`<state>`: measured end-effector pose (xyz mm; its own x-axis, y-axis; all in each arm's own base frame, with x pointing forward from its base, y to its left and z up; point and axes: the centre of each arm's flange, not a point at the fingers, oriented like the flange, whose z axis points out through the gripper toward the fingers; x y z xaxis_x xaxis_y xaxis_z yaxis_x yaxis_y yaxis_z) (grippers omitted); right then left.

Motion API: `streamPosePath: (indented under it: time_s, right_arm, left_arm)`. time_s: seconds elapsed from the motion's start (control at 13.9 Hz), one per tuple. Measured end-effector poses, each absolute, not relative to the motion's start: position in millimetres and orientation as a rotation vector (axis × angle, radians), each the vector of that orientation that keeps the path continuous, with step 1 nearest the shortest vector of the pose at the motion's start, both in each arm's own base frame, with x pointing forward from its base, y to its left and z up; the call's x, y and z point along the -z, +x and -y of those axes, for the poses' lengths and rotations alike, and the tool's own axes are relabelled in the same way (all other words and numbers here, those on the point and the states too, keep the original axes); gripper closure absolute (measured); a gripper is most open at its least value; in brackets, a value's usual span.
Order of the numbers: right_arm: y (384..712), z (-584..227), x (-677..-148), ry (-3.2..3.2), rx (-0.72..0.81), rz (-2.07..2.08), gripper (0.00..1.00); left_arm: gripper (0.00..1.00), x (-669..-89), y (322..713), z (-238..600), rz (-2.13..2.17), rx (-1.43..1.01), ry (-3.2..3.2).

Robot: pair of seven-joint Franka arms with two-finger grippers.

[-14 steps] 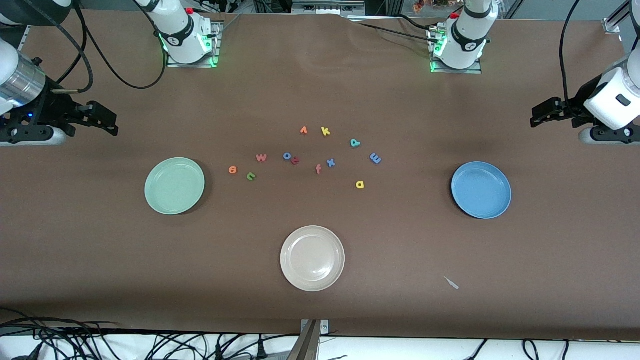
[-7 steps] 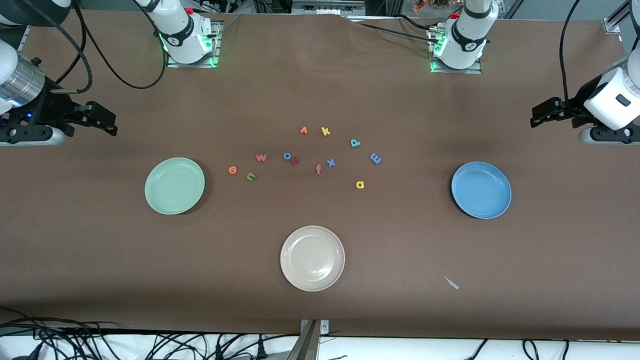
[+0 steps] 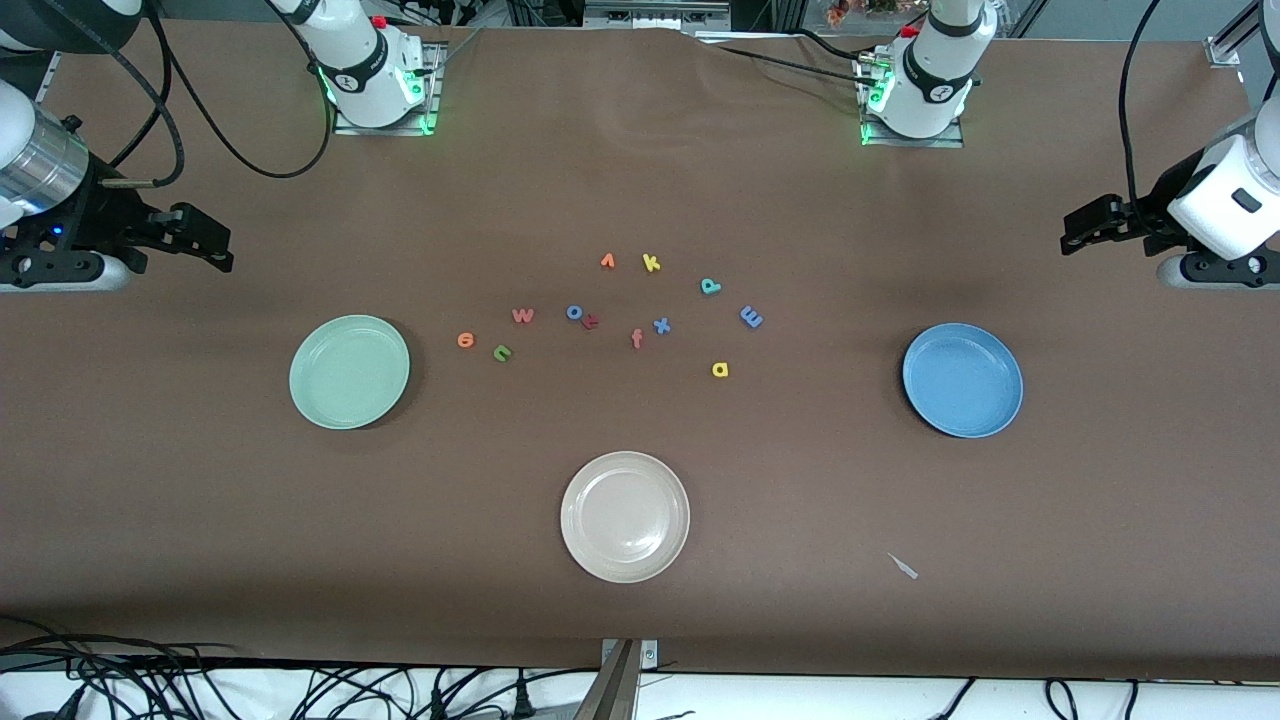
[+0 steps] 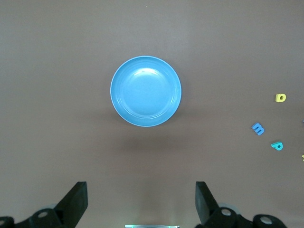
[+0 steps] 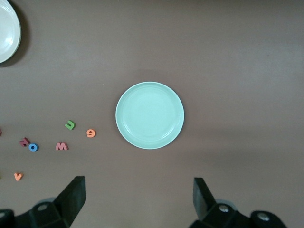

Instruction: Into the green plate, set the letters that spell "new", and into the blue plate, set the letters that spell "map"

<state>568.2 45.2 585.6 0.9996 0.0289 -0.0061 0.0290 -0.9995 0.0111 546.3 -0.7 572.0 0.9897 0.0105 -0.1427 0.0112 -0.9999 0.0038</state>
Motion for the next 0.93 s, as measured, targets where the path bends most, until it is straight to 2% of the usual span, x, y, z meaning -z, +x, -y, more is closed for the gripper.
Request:
streamPosePath:
  time_s: [0.93]
  right_arm:
    - [564.8,-48.6,-601.4,3.12,0.016,-0.061,0.0]
  left_arm:
    - [0.0,-572.0,546.3,0.7,-0.017,0.224,3.129]
